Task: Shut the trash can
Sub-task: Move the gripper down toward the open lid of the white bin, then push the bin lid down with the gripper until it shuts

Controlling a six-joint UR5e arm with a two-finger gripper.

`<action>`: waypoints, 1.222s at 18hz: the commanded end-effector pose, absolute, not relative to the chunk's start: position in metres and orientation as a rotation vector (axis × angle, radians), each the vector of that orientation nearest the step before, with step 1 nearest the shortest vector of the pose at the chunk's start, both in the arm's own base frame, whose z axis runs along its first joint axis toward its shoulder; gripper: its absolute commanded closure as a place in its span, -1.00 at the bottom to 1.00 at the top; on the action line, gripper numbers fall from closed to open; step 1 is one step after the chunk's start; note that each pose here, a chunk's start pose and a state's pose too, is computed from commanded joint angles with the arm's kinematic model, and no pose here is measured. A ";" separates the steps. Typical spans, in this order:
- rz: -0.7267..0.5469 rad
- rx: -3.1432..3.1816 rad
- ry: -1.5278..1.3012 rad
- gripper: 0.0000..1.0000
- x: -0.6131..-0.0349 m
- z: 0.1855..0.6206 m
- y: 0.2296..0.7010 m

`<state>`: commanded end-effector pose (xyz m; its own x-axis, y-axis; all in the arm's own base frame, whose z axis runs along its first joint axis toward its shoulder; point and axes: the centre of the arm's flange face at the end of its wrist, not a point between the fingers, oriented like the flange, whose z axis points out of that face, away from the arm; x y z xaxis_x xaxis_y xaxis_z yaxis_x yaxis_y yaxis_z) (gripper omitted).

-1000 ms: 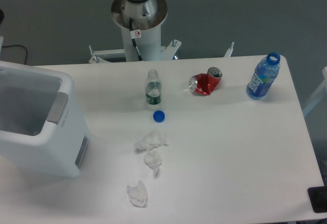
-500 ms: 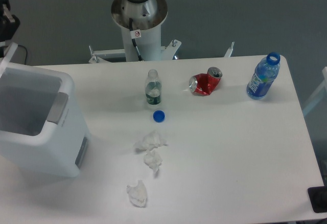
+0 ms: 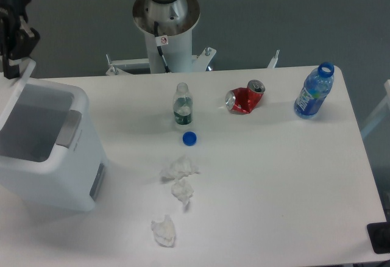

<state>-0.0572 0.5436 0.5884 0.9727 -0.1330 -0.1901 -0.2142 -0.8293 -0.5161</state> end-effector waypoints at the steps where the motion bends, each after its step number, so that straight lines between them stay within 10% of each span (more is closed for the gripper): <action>1: 0.194 -2.561 0.245 1.00 -0.057 0.588 0.544; 22: 0.179 -2.603 0.215 1.00 -0.078 0.562 0.562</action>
